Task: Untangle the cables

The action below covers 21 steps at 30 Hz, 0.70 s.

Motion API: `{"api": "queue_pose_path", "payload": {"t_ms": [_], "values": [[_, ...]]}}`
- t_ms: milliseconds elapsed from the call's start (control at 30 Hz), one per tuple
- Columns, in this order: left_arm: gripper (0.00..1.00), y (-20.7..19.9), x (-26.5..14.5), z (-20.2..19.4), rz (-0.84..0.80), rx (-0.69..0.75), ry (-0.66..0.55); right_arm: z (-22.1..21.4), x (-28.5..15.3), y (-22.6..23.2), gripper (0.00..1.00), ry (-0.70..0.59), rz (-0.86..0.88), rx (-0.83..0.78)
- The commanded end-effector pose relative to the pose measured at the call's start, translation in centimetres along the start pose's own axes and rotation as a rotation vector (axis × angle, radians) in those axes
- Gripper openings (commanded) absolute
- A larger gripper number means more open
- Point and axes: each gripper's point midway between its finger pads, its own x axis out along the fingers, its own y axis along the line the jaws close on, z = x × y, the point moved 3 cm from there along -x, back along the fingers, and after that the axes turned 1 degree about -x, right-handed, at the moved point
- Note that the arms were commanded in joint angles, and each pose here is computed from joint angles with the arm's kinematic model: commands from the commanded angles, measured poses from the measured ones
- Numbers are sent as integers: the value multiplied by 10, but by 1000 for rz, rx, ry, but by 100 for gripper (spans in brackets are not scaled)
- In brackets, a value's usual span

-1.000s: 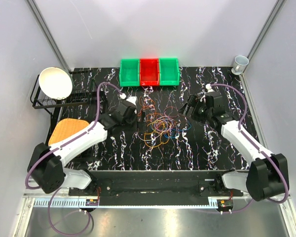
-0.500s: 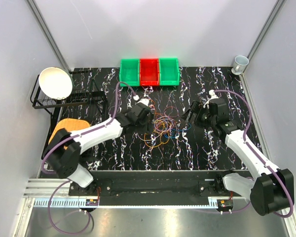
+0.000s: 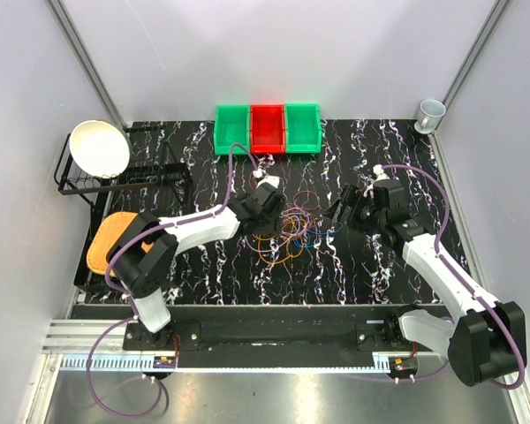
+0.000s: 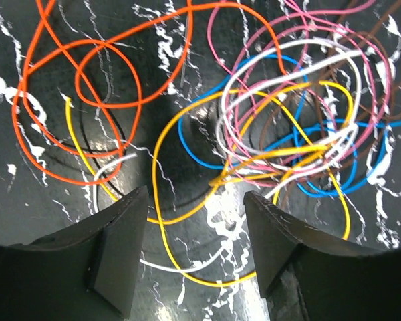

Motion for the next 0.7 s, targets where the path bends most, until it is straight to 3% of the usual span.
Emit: {"api": "queue_pose_path", "payload": {"t_ms": [0, 600, 667], "values": [[62, -1, 1, 30, 52, -16, -103, -1, -1, 7, 91, 9, 32, -4], [47, 18, 30, 11, 215, -74, -37, -2, 18, 4, 90, 55, 32, -7], [41, 18, 32, 7, 219, -84, -25, -2, 20, 4, 90, 57, 33, -9]]}}
